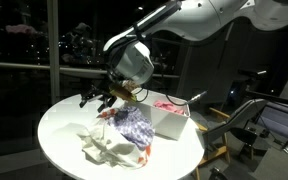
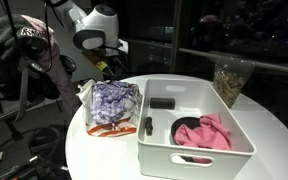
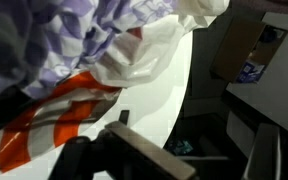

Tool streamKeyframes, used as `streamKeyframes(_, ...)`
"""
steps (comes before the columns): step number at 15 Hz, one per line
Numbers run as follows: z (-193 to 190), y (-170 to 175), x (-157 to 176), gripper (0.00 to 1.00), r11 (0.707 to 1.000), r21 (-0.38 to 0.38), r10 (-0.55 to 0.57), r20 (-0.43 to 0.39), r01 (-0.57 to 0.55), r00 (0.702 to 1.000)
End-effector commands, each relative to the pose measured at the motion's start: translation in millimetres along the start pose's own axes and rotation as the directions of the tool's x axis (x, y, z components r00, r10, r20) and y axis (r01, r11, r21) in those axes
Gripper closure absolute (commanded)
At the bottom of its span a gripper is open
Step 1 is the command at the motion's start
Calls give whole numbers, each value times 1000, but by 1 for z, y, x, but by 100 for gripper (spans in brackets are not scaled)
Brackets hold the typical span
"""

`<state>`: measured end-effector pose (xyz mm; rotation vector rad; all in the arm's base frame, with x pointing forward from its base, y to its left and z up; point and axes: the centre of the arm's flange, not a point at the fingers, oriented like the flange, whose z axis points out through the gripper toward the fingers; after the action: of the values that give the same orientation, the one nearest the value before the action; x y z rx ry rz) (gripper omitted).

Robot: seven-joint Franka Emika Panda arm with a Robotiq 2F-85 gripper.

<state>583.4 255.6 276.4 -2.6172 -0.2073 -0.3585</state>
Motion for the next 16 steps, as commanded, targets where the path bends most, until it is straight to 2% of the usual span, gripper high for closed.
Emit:
streamKeyframes(1,34,10,3,0,997,58,42,4,-42,999)
streamKeyframes(5,40,12,-23,0,993,50,107,17,-107,994)
streamKeyframes(10,36,-25,-55,0,987,43,153,50,-156,987)
streamKeyframes(12,31,-39,-69,0,984,1,176,39,-176,984)
streamKeyframes(13,26,-41,-74,0,978,-49,206,14,-205,978)
streamKeyframes(16,15,-34,-75,0,952,-135,271,-40,-274,962)
